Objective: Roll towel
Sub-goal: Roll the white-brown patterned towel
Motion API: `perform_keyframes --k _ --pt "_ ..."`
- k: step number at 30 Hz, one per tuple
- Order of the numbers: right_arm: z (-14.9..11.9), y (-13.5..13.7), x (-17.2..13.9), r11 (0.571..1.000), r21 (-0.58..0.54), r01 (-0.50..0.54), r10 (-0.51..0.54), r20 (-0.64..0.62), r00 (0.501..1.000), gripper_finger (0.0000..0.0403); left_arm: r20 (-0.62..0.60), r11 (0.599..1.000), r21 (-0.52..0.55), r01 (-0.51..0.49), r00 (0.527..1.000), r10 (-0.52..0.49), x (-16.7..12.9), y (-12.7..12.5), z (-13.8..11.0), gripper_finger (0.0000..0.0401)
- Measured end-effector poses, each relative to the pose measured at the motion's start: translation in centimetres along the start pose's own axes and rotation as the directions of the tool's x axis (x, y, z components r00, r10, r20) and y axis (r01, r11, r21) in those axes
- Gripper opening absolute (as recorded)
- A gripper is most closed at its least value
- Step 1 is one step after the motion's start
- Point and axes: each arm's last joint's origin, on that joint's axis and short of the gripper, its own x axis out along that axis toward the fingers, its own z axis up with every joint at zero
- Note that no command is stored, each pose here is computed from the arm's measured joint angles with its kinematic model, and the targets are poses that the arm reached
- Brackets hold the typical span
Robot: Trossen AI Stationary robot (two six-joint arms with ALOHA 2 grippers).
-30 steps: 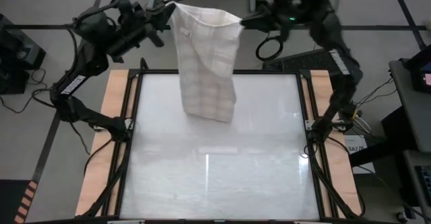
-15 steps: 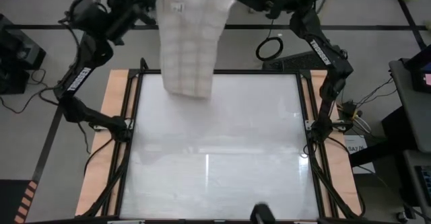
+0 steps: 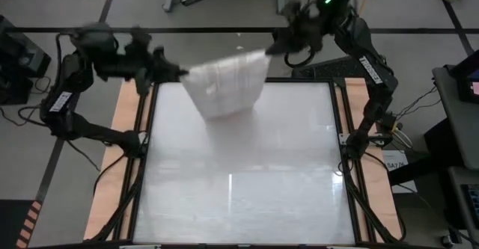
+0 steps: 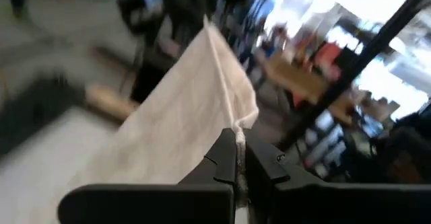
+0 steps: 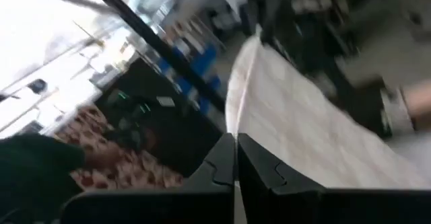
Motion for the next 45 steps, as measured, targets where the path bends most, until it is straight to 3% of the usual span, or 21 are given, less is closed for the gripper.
perform_keyframes --k 5,10,17,22,27,31,35,38,41,45 --pt "-3.9 -0.4 1.1 0.982 0.038 0.184 -0.176 -0.157 0.972 0.0 -0.133 0.996 -0.064 -0.06 0.99 0.051 0.6 -1.3 -2.3 0.0008" --pt "-6.8 0.2 2.8 0.966 0.035 0.258 -0.233 -0.323 0.917 0.0 -0.269 0.991 -0.108 -0.074 0.962 0.043 2.6 -2.1 -4.1 0.0008" --pt "-9.4 1.9 5.1 0.946 0.008 0.325 -0.285 -0.461 0.84 0.0 -0.491 0.988 -0.089 -0.122 0.869 0.063 5.9 -4.0 -7.9 0.0008" --pt "-11.5 3.4 7.4 0.939 0.002 0.344 -0.286 -0.549 0.785 0.0 -0.533 0.987 -0.112 -0.113 0.845 0.037 7.5 -6.0 -11.4 0.0008" --pt "-14.7 3.9 9.8 0.927 0.013 0.374 -0.273 -0.659 0.701 0.0 -0.526 0.984 -0.137 -0.115 0.85 0.026 9.7 -7.4 -16.7 0.0008" --pt "-17.6 3.1 10.7 0.915 0.047 0.4 -0.254 -0.702 0.665 0.0 -0.507 0.975 -0.192 -0.117 0.862 0.003 11.2 -7.5 -21.3 0.0008" --pt "-21.5 1.5 10.5 0.89 0.112 0.442 -0.243 -0.703 0.668 0.0 -0.485 0.956 -0.244 -0.165 0.874 0.028 11.8 -6.9 -25.2 0.0008" --pt "-24.7 -0.4 9.8 0.845 0.164 0.509 -0.281 -0.673 0.684 0.0 -0.465 0.946 -0.255 -0.198 0.883 0.059 12.0 -6.0 -27.6 0.0008" --pt "-27.2 -1.7 8.9 0.823 0.24 0.516 -0.285 -0.61 0.739 0.0 -0.439 0.942 -0.285 -0.179 0.898 0.037 12.3 -5.1 -29.4 0.0008" --pt "-29.1 -2.7 8.3 0.839 0.301 0.454 -0.259 -0.513 0.819 0.0 -0.42 0.944 -0.295 -0.146 0.907 0.009 12.5 -4.1 -31.2 0.0008"
